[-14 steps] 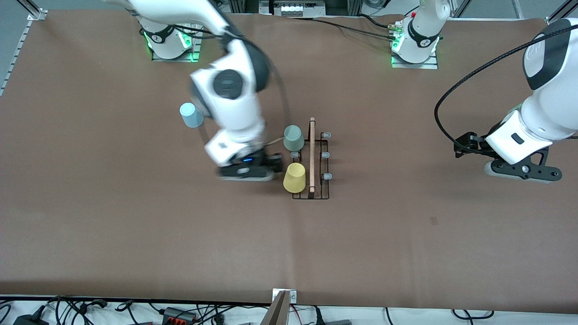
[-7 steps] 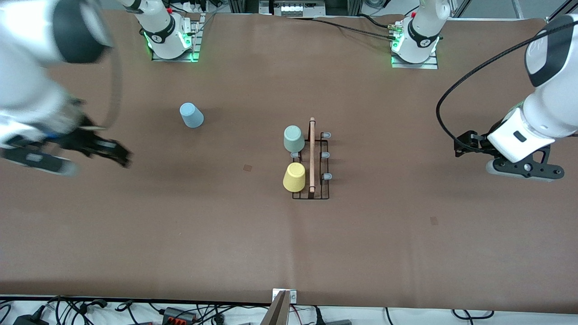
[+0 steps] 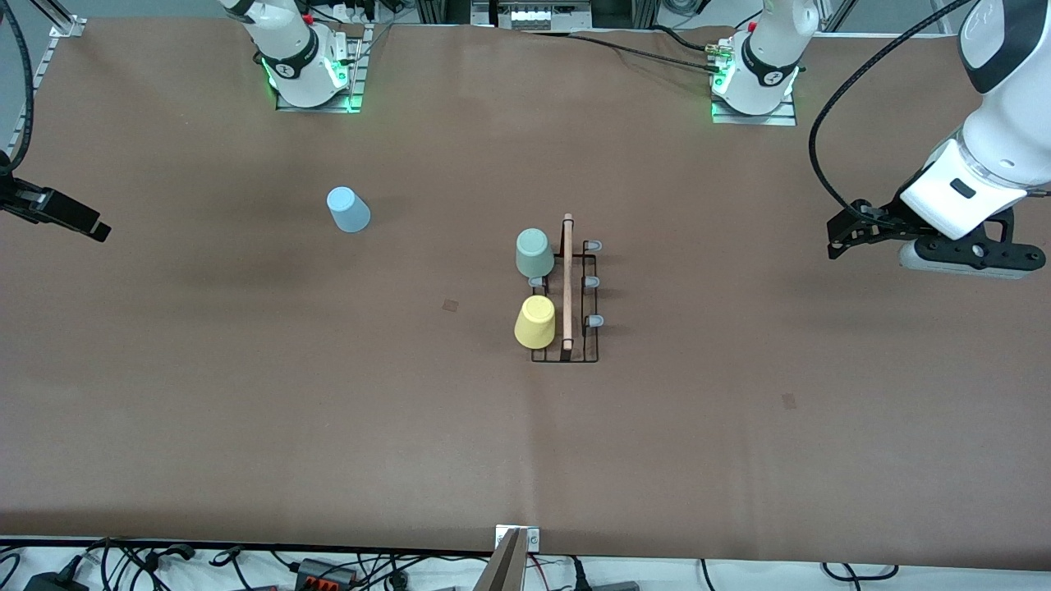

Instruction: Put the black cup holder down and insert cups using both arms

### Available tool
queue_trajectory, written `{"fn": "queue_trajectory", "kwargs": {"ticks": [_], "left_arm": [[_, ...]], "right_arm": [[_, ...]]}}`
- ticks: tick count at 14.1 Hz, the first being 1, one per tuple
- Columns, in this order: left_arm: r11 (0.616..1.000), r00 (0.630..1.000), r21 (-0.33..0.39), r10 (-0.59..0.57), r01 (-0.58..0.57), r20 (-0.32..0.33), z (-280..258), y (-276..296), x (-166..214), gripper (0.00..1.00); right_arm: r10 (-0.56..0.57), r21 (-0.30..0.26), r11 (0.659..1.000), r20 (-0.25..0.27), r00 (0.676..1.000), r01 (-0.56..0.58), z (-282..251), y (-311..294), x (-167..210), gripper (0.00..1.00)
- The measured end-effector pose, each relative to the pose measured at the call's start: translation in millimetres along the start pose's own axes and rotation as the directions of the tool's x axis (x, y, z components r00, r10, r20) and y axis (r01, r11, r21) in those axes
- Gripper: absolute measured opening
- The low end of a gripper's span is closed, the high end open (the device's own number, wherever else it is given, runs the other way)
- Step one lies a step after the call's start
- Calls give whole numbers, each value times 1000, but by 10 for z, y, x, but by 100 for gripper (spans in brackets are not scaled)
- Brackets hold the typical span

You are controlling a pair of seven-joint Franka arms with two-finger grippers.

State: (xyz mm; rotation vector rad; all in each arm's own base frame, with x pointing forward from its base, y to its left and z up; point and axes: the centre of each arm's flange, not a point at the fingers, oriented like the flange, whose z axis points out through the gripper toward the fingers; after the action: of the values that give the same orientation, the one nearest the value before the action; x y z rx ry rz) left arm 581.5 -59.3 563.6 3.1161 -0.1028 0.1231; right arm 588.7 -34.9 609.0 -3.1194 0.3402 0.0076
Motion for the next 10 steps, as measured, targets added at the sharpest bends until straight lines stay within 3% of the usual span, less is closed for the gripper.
{"fn": "queue_trajectory", "kwargs": {"ticks": [10], "left_arm": [[996, 995, 3, 88, -88, 48, -31, -15, -123, 100]], "right_arm": [[-92, -2, 996, 1, 996, 92, -2, 195, 16, 100]]}}
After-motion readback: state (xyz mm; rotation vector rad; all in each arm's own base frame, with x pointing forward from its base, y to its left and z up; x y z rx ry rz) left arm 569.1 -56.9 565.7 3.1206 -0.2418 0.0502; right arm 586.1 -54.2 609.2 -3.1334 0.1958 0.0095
